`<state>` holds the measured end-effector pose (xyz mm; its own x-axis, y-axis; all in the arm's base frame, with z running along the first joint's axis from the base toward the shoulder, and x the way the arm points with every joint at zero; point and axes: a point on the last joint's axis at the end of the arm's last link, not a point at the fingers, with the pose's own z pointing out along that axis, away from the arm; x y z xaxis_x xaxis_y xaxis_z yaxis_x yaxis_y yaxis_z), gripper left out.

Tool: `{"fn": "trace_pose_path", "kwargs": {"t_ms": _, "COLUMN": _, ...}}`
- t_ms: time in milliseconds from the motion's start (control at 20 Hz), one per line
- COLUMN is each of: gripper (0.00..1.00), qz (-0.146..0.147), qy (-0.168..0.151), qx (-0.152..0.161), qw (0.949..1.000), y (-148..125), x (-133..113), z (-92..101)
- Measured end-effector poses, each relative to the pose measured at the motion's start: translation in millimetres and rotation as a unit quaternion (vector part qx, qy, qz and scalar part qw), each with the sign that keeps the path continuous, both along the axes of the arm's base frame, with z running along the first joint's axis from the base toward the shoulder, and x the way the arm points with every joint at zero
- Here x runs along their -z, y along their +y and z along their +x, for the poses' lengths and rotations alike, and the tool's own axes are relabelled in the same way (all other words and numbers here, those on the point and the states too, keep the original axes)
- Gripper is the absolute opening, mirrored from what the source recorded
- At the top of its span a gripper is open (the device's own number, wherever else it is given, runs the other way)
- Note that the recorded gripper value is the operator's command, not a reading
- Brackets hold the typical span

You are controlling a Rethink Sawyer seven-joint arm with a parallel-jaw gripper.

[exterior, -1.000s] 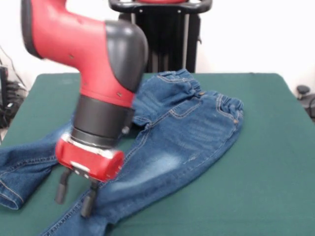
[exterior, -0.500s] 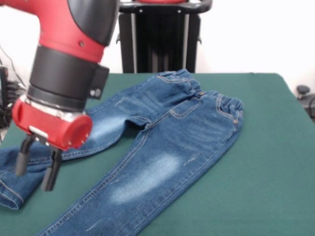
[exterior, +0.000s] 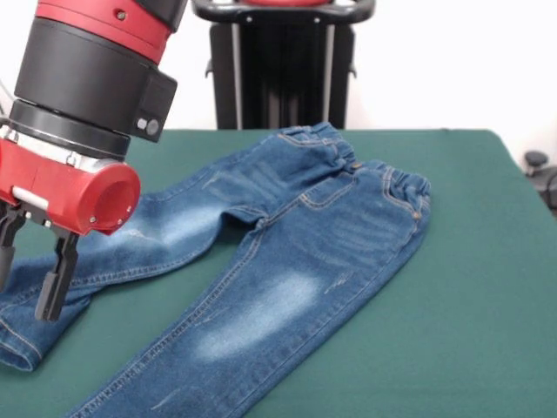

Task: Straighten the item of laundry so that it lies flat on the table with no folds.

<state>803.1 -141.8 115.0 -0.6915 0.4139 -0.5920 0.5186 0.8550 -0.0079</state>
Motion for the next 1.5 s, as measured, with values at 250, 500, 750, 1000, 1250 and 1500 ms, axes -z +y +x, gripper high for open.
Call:
{"fn": "trace_pose_path", "kwargs": {"t_ms": 250, "gripper": 1.0, "qz": 0.015, "qy": 0.046, "qx": 0.01, "qw": 0.9988, "y": -0.9, "x": 3.9, "z": -6.6}}
{"fn": "trace_pose_path", "kwargs": {"t_ms": 500, "gripper": 1.0, "qz": 0.028, "qy": 0.082, "qx": 0.021, "qw": 0.996, "y": -7.1, "x": 14.3, "z": -15.4}}
{"fn": "trace_pose_path", "kwargs": {"t_ms": 750, "gripper": 1.0, "qz": 0.039, "qy": 0.092, "qx": 0.035, "qw": 0.9944, "y": -25.7, "x": 27.5, "z": -22.2}}
{"fn": "trace_pose_path", "kwargs": {"t_ms": 1000, "gripper": 1.0, "qz": 0.051, "qy": 0.099, "qx": 0.045, "qw": 0.9928, "y": -40.7, "x": 43.9, "z": -28.9}}
{"fn": "trace_pose_path", "kwargs": {"t_ms": 1250, "gripper": 1.0, "qz": 0.053, "qy": 0.106, "qx": 0.049, "qw": 0.9918, "y": -56.8, "x": 56.3, "z": -36.9}}
{"fn": "trace_pose_path", "kwargs": {"t_ms": 1500, "gripper": 1.0, "qz": 0.045, "qy": 0.111, "qx": 0.046, "qw": 0.9918, "y": -73.6, "x": 62.1, "z": -44.5}}
